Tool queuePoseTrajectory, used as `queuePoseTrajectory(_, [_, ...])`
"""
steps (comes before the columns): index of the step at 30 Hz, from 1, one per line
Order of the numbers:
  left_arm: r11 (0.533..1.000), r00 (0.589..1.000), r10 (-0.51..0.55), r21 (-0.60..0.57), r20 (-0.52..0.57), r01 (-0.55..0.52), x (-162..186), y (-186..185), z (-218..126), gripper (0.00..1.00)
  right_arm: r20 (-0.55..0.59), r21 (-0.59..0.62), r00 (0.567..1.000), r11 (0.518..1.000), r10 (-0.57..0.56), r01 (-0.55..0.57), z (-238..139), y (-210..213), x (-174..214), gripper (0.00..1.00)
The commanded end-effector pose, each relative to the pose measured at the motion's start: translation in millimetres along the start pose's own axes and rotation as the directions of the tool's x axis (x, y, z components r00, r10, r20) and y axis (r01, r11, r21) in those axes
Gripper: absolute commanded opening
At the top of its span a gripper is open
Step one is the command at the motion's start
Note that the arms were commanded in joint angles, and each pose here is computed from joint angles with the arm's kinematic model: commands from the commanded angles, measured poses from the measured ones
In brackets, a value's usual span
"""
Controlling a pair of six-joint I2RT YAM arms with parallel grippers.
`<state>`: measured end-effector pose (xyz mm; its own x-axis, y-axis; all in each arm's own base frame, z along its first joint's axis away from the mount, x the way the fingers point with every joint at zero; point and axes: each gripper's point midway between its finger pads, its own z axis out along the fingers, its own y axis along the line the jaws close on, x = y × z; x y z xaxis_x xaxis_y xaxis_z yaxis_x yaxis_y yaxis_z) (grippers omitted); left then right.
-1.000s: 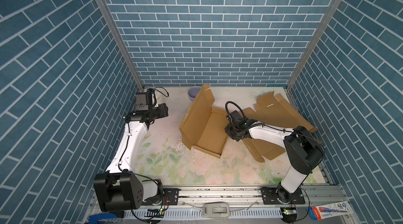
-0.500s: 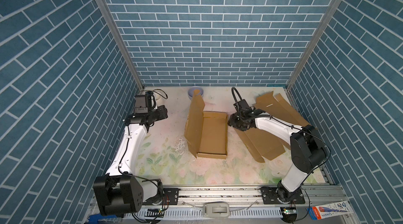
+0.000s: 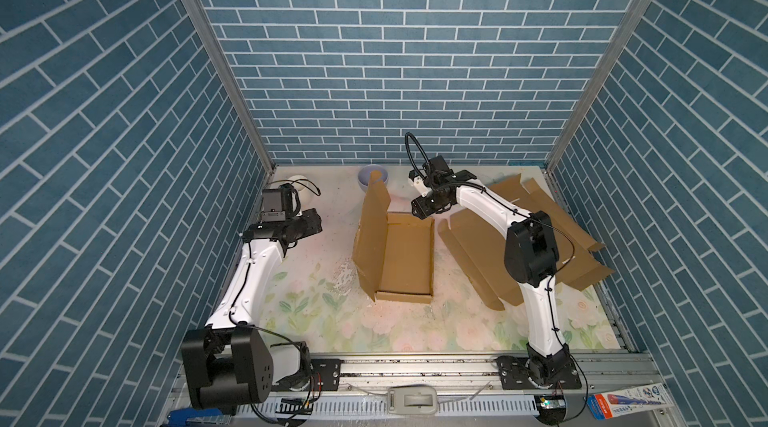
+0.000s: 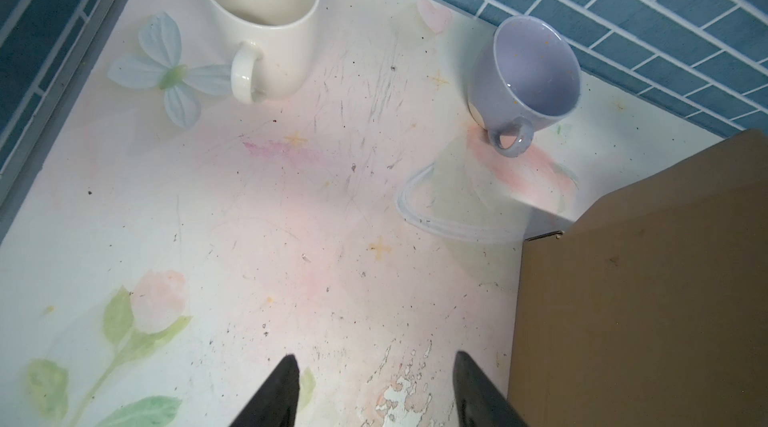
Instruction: Fold the paper box
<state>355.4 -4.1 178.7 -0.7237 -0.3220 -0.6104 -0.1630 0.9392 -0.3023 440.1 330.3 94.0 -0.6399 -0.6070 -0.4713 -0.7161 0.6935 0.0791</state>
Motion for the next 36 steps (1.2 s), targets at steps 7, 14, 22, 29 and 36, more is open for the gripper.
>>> queuePoseTrajectory(7, [1.0,1.0,-0.021,0.009,-0.004,0.021,1,2,5,0.6,-0.109,-0.054,0.967,0.972,-0.232,0.227,42,20,12,0.61])
queuePoseTrajectory(14, [1.0,1.0,-0.014,0.001,0.012,0.014,-1,2,2,0.6,-0.137,0.126,0.969,0.967,-0.204,0.222,46,12,9,0.32])
queuePoseTrajectory(22, [1.0,0.999,0.006,-0.025,0.035,-0.005,-7,5,-6,0.6,-0.076,0.169,0.991,0.978,-0.109,0.121,20,21,19,0.11])
queuePoseTrajectory(29, [0.998,0.997,0.03,-0.055,0.075,-0.026,-16,9,-21,0.6,-0.053,0.275,0.996,0.96,0.065,-0.048,-13,9,57,0.05])
queuePoseTrajectory(36, [0.998,0.988,0.051,-0.037,0.148,-0.046,-23,5,-30,0.61,-0.004,0.322,0.908,0.86,0.419,-0.396,-30,-2,111,0.05])
